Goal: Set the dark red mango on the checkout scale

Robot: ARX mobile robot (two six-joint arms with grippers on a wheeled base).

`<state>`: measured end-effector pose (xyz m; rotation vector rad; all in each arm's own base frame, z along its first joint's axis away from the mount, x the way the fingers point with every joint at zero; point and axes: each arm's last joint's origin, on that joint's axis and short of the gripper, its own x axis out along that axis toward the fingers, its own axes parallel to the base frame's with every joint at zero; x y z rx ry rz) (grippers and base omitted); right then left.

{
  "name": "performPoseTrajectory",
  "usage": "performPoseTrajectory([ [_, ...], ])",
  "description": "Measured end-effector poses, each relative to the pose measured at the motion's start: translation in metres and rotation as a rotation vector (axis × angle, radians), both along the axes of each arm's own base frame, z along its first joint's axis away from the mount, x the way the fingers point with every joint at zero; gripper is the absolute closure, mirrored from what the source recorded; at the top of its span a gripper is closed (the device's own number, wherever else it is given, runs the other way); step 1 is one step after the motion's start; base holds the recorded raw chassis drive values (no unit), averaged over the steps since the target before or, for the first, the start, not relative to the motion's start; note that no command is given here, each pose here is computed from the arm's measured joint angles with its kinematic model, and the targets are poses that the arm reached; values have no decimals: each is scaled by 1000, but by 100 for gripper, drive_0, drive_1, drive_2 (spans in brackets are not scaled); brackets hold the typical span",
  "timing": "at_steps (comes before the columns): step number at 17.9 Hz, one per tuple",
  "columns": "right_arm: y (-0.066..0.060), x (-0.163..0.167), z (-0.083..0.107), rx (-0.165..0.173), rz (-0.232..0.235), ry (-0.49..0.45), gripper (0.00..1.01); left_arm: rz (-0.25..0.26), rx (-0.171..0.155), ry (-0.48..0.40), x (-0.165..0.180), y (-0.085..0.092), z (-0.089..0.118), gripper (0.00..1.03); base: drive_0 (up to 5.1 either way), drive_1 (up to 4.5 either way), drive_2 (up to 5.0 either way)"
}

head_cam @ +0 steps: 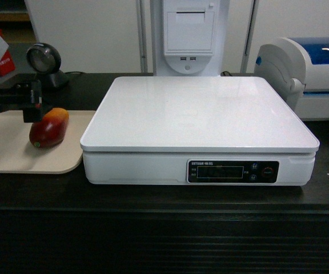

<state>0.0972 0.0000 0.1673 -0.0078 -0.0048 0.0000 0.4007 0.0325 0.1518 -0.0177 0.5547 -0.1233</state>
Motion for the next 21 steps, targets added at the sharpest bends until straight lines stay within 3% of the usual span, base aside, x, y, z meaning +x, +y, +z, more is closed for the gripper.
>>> performPoseTrajectory([
  [3,0,0,0,0,0,0,3,2,19,73,45,5,-13,5,0,0,0],
  [4,0,0,0,0,0,0,3,-7,11,86,53,5,-15,5,0,0,0],
  [8,0,0,0,0,0,0,3,-10,35,161,73,7,-26,5,0,0,0],
  [12,0,0,0,0,0,0,3,-26,86,233,76,7,-40,5,0,0,0],
  [13,0,0,0,0,0,0,3,-31,112,234,76,7,-41,5,0,0,0],
  [14,0,0,0,0,0,0,3,-39,133,224,76,6,-42,12,0,0,0],
  [17,0,0,0,0,0,0,3,-49,150,228,71,3,-48,39,0,0,0],
  [20,0,0,0,0,0,0,3,-52,146,209,62,-2,-38,42,0,0,0],
  [21,0,0,0,0,0,0,3,-56,139,175,58,-5,-24,42,0,0,0],
])
